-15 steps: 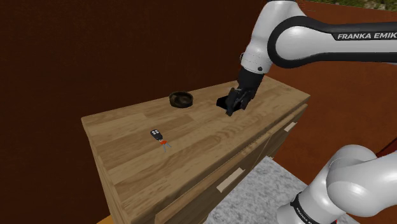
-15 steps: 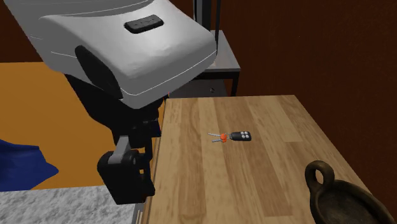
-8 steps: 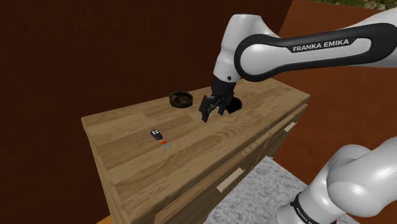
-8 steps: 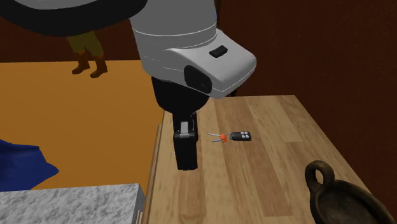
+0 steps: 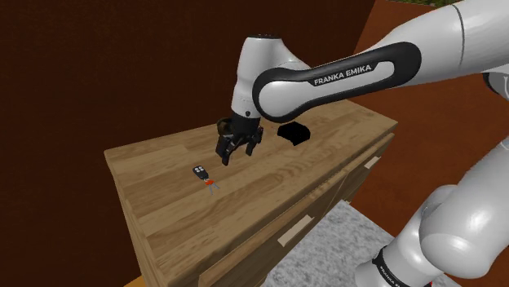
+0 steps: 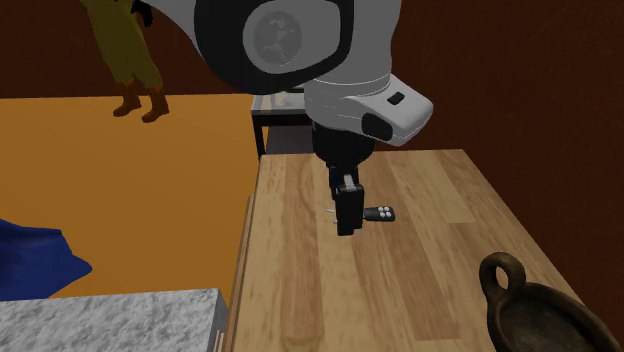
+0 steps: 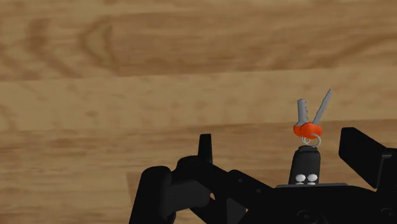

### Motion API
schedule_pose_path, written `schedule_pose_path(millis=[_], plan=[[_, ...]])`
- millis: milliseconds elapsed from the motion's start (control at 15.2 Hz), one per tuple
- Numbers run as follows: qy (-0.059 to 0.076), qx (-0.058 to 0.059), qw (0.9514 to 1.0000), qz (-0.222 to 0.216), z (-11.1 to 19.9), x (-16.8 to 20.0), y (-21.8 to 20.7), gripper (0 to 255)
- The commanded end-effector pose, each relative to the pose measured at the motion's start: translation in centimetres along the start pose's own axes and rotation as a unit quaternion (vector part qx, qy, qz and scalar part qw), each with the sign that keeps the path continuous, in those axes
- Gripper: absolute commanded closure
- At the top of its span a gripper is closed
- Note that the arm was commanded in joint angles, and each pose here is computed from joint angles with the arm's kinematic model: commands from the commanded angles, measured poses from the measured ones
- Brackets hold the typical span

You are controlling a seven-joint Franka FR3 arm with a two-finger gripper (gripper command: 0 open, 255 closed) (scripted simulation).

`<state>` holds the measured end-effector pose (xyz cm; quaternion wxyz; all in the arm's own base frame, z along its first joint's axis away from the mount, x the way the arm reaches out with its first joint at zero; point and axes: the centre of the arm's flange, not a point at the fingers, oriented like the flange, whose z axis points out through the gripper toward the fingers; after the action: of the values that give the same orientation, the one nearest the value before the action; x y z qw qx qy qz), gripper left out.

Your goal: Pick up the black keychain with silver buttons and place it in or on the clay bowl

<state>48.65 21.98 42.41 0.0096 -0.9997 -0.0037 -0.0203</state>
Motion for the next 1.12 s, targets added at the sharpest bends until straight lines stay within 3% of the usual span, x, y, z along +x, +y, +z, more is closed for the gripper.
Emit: schedule_pose_path(millis=[0, 396, 1056], plan=[[0.001, -0.001, 1.0, 0.0, 1.2, 1.6, -1.7, 0], [0.005, -0.004, 1.0, 0.0, 4.9, 6.1, -6.6, 0], [0.005, -0.004, 1.0, 0.0, 8.9, 6.1, -6.6, 0]])
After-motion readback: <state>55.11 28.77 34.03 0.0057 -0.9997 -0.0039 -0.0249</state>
